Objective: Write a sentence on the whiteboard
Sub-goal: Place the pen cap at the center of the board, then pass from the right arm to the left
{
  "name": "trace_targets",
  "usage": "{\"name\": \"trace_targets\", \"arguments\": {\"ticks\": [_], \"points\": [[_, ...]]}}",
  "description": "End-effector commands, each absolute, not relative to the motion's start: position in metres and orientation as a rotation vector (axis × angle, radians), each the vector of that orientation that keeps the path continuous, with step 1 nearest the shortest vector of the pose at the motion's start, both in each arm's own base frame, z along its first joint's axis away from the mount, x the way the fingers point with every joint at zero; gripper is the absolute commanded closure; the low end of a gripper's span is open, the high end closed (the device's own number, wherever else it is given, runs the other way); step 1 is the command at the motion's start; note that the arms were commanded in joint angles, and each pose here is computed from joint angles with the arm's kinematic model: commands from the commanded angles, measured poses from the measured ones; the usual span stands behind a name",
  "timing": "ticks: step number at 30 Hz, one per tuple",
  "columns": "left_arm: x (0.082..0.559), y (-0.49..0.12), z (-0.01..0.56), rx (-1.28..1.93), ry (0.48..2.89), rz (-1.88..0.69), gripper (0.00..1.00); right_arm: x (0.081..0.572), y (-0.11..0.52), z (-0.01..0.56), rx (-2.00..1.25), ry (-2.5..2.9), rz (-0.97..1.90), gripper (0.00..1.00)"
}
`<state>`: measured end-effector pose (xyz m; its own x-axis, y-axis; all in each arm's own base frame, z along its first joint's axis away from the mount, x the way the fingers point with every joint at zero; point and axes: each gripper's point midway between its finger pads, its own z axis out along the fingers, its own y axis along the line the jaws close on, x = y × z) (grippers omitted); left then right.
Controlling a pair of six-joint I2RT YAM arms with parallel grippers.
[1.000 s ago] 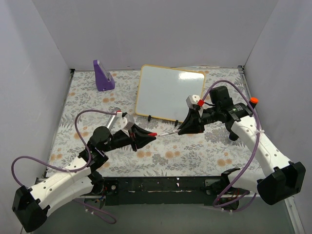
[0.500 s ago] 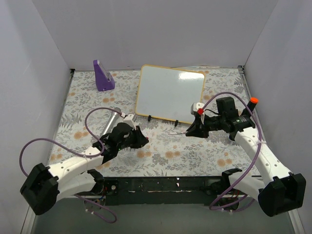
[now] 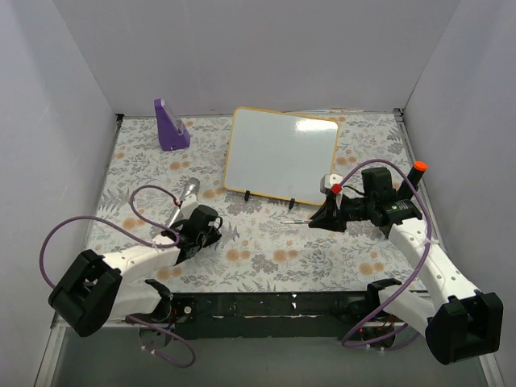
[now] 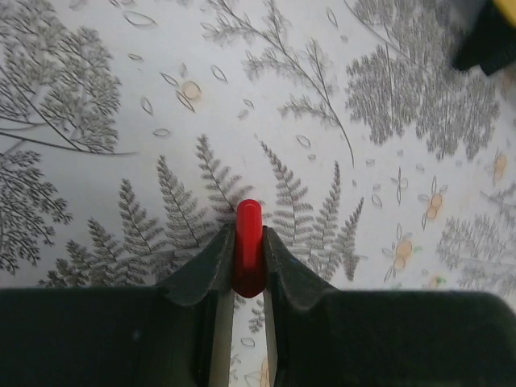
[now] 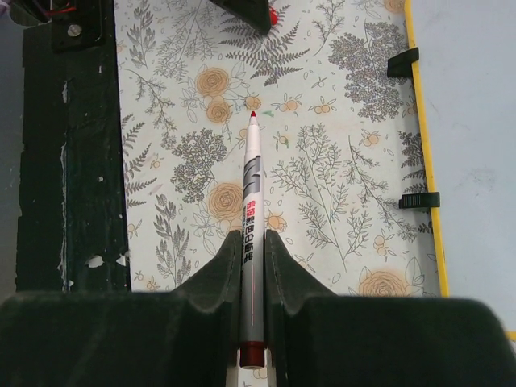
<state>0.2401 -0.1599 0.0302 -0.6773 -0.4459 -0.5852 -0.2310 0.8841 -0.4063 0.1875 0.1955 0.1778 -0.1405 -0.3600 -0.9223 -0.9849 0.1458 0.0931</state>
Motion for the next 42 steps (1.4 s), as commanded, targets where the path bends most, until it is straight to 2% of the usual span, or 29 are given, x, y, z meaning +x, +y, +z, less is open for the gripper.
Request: {"name": "trace_targets", "arguments": {"ticks": [1,2,5,6,9,14,16,17,18,19,20,21,22,29,36,42], "points": [[0.25,-0.109,0.016,-0.686,2.282,-0.123,0.8,0.188,0.199,0.187,-1.317,1.563,1.019,0.99],[0.25,-0.107,0.014,-0.691,2.288,-0.107,0.71,0.188,0.199,0.189,-1.315,1.561,1.021,0.99],[0.25,-0.108,0.014,-0.696,2.295,-0.109,0.61,0.188,0.199,0.189,-1.315,1.555,1.025,0.99],[0.25,-0.108,0.015,-0.695,2.297,-0.111,0.52,0.188,0.199,0.189,-1.314,1.556,1.024,0.99],[0.251,-0.112,0.027,-0.699,2.274,-0.163,0.42,0.187,0.199,0.186,-1.313,1.561,1.027,0.99],[0.253,-0.128,0.067,-0.638,2.248,-0.315,0.31,0.188,0.199,0.186,-1.322,1.563,1.02,0.99],[0.257,-0.151,0.093,-0.415,2.248,-0.438,0.24,0.188,0.196,0.184,-1.34,1.575,1.008,0.99],[0.241,-0.185,0.109,-0.207,2.282,-0.66,0.23,0.191,0.196,0.187,-1.355,1.578,1.002,0.99],[0.232,-0.205,0.127,0.066,2.243,-0.766,0.21,0.191,0.195,0.187,-1.373,1.588,0.996,0.99],[0.228,-0.219,0.145,0.169,2.182,-0.865,0.14,0.186,0.192,0.182,-1.415,1.606,1.0,0.99],[0.223,-0.228,0.158,0.261,2.14,-0.926,0.12,0.191,0.192,0.188,-1.439,1.609,0.999,0.99],[0.201,-0.247,0.177,0.437,2.078,-1.093,0.08,0.191,0.19,0.186,-1.463,1.622,0.998,0.99],[0.198,-0.254,0.189,0.563,1.991,-1.118,0.04,0.18,0.187,0.183,-1.481,1.678,1.048,0.99],[0.148,-0.296,0.232,1.009,1.624,-1.432,0.04,0.163,0.197,0.169,-1.622,1.727,1.143,0.99],[0.138,-0.324,0.211,1.139,1.605,-1.482,0.14,0.145,0.218,0.169,-1.745,1.687,1.162,0.99],[0.13,-0.338,0.196,1.168,1.619,-1.453,0.16,0.142,0.227,0.178,-1.76,1.652,1.242,0.99]]}}
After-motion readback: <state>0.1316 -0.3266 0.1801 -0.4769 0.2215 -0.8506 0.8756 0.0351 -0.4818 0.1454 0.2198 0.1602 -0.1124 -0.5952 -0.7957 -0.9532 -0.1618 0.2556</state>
